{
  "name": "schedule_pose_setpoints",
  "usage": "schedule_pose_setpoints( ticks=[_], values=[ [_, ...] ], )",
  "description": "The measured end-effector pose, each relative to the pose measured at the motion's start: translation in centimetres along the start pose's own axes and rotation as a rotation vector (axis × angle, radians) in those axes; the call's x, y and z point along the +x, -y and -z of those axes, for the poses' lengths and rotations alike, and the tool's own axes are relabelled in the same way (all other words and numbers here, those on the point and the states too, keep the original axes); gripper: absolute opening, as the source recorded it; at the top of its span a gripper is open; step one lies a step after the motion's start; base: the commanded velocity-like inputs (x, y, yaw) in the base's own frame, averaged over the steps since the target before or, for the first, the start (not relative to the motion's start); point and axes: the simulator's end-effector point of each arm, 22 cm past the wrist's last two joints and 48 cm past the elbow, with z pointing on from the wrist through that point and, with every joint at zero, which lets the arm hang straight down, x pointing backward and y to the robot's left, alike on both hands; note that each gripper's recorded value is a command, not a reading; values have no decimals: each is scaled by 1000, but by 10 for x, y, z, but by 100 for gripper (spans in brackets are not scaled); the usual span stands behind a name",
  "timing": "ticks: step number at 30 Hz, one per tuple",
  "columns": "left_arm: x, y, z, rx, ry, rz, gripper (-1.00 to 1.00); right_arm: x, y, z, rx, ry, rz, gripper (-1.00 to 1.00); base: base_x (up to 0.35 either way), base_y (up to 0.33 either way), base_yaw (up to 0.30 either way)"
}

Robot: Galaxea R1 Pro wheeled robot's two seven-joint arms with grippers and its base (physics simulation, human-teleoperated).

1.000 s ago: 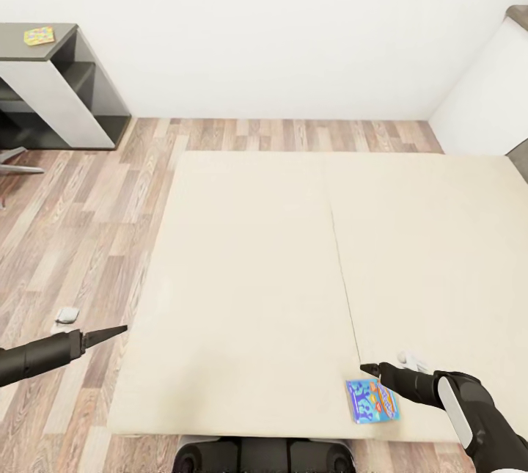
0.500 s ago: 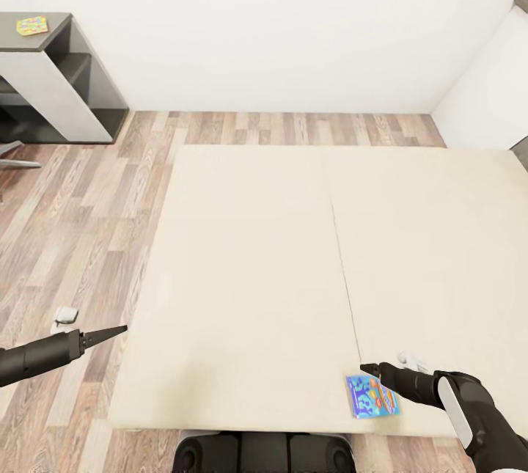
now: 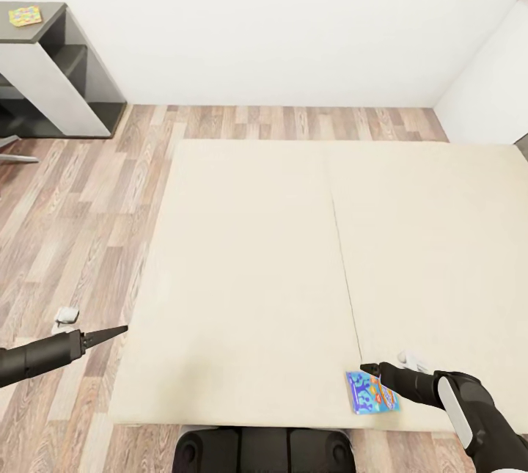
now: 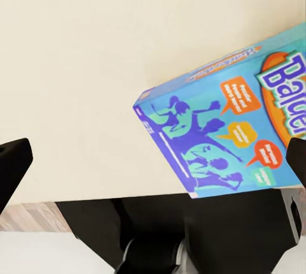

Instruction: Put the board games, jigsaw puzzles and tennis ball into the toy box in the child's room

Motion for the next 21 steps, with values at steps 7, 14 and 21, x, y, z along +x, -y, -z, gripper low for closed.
schedule_pose_setpoints(
  ticks=[7, 14, 21],
  values=[
    [1, -1, -1, 0, -3, 3, 100, 1, 1, -1, 2, 0, 2, 100, 0, 0, 0],
    [4, -4, -4, -12, -9, 8, 100, -10, 12, 2, 40, 22, 22, 100, 0, 0, 0],
    [5, -4, -6, -13, -8, 10, 100, -14, 7, 2, 34, 42, 35, 100, 0, 0, 0]
  ],
)
